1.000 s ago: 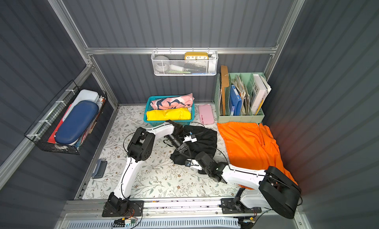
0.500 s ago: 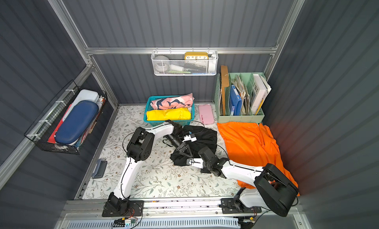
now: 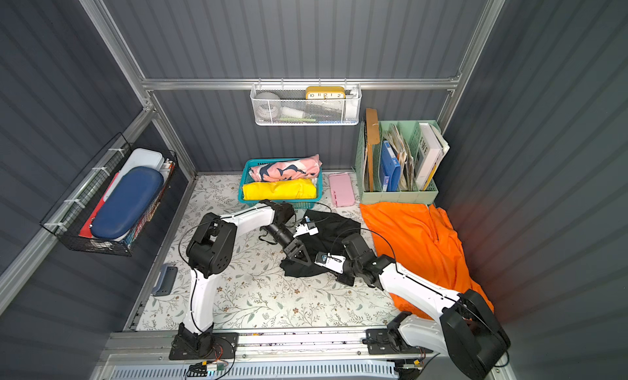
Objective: Roll up the shorts
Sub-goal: Roll the shorts at the center of the board.
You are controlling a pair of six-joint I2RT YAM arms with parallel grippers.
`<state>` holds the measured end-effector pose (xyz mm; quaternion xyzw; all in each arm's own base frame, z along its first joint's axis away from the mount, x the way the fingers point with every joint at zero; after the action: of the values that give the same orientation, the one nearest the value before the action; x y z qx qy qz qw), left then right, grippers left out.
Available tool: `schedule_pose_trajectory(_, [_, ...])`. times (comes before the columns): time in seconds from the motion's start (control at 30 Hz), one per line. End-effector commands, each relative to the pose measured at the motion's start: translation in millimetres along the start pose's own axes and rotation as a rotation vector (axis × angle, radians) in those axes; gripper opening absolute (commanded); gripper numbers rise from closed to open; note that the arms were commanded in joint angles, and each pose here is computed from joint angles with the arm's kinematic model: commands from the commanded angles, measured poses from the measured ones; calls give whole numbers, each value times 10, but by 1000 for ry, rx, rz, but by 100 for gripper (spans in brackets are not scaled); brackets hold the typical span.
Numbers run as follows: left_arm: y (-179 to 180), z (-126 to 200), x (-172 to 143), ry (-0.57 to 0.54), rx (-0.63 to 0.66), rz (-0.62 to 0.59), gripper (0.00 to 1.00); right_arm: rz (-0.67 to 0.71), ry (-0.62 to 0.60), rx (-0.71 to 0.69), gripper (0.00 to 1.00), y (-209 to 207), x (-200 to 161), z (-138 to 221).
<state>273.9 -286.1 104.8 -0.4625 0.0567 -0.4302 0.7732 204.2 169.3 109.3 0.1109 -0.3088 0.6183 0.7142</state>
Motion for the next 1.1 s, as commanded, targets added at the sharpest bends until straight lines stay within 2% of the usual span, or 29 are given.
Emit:
schedule_pose_trajectory(0.0, [110,394,35,-70,205,-40,100,-126,-38,140,0,88,62,89])
schedule_pose_trajectory(0.13, [-34,775,132,-171,367,-123,100,-220,-27,205,0,50,75,77])
schedule_pose_trajectory(0.27, [-298,1073,303,-293,525,-297,100,-351,-37,237,0,-24,117,104])
schedule_pose_trajectory(0.43, [-510,1195,340,-337,653,-449,100,-485,-30,275,0,-118,212,115])
schedule_pose_trajectory(0.83, [-558,952,231,-280,699,-532,100,-876,145,260,0,-221,183,105])
schedule_pose_trajectory(1.07, [-764,835,250,-294,680,-653,100,-1132,122,326,0,-91,153,-3])
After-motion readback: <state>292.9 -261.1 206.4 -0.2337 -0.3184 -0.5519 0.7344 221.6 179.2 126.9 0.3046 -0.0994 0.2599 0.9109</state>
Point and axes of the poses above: each gripper's point midway between its finger pads, its own z axis back along the fingers, its own y axis along the line the jaws close on, x = y × z, the point moved 5 cm from there along z, back along the fingers, and after that the axes turned 6 degrees about z, right-handed, at the moved point
